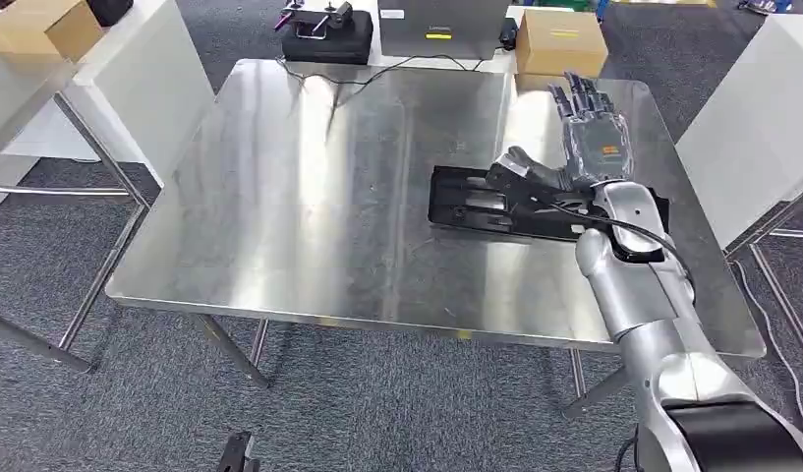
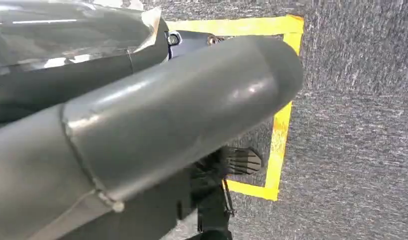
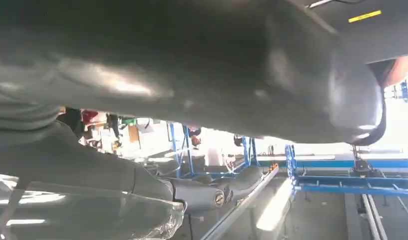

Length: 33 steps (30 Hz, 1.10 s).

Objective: Take the parts from the cabinet and place them on the table.

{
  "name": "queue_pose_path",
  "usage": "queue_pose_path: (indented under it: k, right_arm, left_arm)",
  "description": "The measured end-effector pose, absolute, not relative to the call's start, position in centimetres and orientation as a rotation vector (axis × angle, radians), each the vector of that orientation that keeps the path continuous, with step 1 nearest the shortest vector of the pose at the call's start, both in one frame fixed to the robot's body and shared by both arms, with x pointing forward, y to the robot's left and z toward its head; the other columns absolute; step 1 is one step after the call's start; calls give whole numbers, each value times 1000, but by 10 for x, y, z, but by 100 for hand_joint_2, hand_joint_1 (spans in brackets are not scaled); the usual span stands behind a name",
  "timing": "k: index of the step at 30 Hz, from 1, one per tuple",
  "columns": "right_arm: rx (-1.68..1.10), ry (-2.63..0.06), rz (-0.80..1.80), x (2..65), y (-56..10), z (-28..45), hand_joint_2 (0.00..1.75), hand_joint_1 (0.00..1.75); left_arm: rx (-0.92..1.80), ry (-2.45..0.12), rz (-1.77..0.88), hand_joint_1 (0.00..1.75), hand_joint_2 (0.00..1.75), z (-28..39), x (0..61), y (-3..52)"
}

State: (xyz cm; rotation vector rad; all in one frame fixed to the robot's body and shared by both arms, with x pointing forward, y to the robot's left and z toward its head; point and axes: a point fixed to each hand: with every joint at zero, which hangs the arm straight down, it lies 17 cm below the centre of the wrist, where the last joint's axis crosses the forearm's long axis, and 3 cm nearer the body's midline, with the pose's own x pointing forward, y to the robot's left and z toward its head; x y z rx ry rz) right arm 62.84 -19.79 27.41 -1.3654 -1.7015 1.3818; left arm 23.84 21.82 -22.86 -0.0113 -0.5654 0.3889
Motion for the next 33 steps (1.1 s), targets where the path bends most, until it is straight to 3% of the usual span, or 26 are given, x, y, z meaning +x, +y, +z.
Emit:
queue_pose_path:
  k: [33]
  right_arm:
    - [-1338,-1728,1421,614,-181,249,0,0]
  left_arm:
    - [-6,-556,429,0,0,-231,231,221]
